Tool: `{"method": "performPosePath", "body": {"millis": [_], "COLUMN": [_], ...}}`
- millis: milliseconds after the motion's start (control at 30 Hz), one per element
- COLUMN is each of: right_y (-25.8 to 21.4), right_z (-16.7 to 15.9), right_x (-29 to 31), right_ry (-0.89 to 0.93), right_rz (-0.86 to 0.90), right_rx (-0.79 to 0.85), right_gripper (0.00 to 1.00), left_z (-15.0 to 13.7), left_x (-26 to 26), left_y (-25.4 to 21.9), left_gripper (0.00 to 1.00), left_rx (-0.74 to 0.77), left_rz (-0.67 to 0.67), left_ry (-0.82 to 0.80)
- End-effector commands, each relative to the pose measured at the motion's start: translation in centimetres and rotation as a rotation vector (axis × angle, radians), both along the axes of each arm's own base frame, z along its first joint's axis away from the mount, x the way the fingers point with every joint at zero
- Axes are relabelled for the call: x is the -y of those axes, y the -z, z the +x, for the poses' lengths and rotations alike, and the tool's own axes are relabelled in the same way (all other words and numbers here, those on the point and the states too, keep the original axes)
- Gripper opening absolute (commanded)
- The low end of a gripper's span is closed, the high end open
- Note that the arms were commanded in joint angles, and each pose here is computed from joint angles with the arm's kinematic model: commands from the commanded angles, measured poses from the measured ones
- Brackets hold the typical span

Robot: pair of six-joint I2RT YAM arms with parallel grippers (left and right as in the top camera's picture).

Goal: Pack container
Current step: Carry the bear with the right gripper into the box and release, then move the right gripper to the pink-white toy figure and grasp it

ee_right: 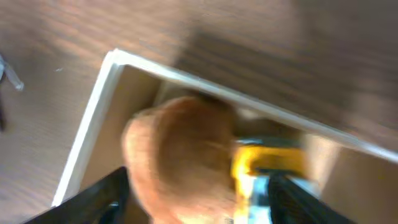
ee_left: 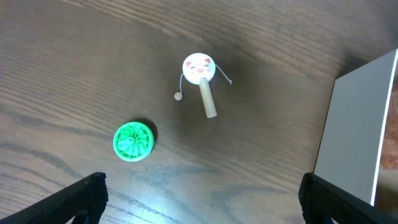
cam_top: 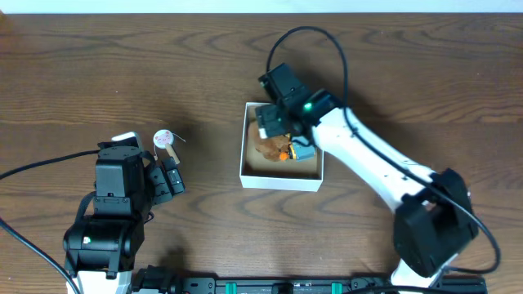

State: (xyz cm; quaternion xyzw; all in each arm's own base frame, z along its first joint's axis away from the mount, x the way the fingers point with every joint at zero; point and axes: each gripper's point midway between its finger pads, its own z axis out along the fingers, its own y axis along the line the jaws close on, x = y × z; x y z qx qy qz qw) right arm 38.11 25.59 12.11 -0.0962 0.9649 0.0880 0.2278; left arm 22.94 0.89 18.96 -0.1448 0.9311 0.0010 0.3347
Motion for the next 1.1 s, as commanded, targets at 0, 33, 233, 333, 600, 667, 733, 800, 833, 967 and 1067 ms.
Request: {"method": "performPosePath", "body": {"millis": [0, 33, 233, 333, 600, 667, 733, 800, 833, 967, 1067], "right_y": [-11.1, -12.7, -15.9, -14.0, -5.1, -2.5, 0.1, 2.2, 3.1, 6.0, 7.8], "right_z": [3.5, 3.6, -0.9, -5.4, -13.3, -13.8, -14.5, -15.6, -16.0, -17.0, -17.7], "right_x": [6.7, 8.9, 25.3, 31.6, 39.6, 40.0, 40.3, 40.5, 40.6, 40.5, 40.1], "right_ry": [0.208, 0.259, 0.689, 0.884, 1.175, 1.158, 1.152, 1.175, 1.179, 1.194, 1.194], "right_rz": [0.027, 0.036, 0.023, -0.044, -0.103, -0.078, -0.061, -0.059, -0.061, -0.062, -0.064], "right_rx": [0.253, 0.274, 0.196, 0.038, -0.270, -0.301, -0.330, -0.357, -0.364, -0.377, -0.385], "right_gripper": [0.89, 0.92, 0.99, 0.99, 0.99, 0.99, 0.99, 0.99, 0.99, 0.99, 0.99], "left_z": [0.1, 0.1, 0.1, 0.2, 0.2, 0.2, 0.2, 0.2, 0.2, 0.2, 0.2], "left_x": [-0.1, -0.1, -0.1, -0.1, -0.1, -0.1, -0.1, -0.1, -0.1, -0.1, -0.1], "left_y": [-0.7, -0.7, -0.7, -0.7, -0.7, -0.7, -0.7, -0.7, -0.7, -0.7, -0.7], "left_gripper": [0.98, 0.98, 0.98, 0.98, 0.98, 0.98, 0.98, 0.98, 0.98, 0.98, 0.98], "left_rx": [0.015, 0.015, 0.016, 0.016, 0.016, 0.016, 0.016, 0.016, 0.016, 0.016, 0.016], "left_rz": [-0.003, -0.003, -0.003, -0.003, -0.003, -0.003, -0.003, -0.003, -0.003, -0.003, -0.003], "left_ry": [-0.010, -0.010, -0.010, -0.010, -0.010, -0.010, -0.010, -0.010, -0.010, -0.010, -0.010]}}
